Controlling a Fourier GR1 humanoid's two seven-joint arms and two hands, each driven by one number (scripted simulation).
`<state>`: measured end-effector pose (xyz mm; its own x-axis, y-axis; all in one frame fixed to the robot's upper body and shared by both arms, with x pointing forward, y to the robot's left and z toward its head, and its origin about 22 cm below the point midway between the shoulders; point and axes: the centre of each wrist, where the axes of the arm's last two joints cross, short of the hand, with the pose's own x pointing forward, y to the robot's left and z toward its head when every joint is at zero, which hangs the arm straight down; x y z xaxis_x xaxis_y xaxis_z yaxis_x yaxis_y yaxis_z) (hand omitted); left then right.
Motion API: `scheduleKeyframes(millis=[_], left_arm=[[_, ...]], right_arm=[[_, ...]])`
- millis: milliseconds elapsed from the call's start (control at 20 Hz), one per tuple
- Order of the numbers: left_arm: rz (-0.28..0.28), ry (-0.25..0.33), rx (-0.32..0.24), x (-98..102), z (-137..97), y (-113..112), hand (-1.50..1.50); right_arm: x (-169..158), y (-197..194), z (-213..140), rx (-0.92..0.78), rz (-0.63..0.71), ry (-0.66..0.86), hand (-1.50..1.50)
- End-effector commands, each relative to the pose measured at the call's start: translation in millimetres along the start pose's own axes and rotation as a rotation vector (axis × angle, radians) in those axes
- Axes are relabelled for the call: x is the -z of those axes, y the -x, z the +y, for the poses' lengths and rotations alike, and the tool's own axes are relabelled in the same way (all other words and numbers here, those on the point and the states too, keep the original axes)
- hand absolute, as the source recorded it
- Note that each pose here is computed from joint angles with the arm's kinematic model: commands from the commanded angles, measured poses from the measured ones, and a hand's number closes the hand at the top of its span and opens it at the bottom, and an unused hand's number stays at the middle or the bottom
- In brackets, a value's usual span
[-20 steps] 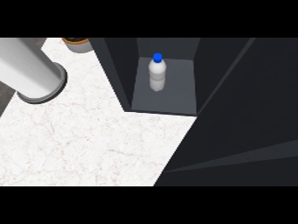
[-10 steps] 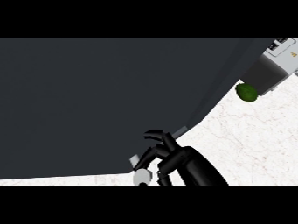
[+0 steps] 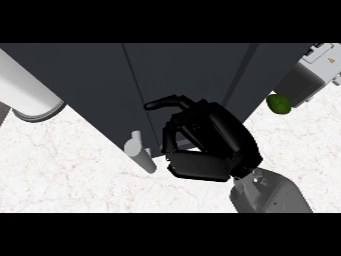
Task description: Pick up the bottled water, place it into the cabinet and close the cabinet
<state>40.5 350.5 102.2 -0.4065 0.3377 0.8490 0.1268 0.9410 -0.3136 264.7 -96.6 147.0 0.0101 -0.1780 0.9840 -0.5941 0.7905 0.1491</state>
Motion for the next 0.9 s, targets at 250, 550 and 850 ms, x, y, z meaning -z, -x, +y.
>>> scheduleKeyframes(millis=[250, 550, 850], left_arm=[[-0.025, -0.04, 0.011, -14, 5, -24, -1.5], [-0.017, -0.013, 0.013, -20, 13, -29, -1.5], [-0.005, -0.024, 0.002, -27, 11, -39, -1.5]], right_arm=[[53, -17, -56, 0.025, -0.061, -0.021, 1.5], [90, -30, -69, 0.01, -0.046, -0.071, 1.5], [100, -40, -72, -0.007, -0.007, -0.104, 1.5]])
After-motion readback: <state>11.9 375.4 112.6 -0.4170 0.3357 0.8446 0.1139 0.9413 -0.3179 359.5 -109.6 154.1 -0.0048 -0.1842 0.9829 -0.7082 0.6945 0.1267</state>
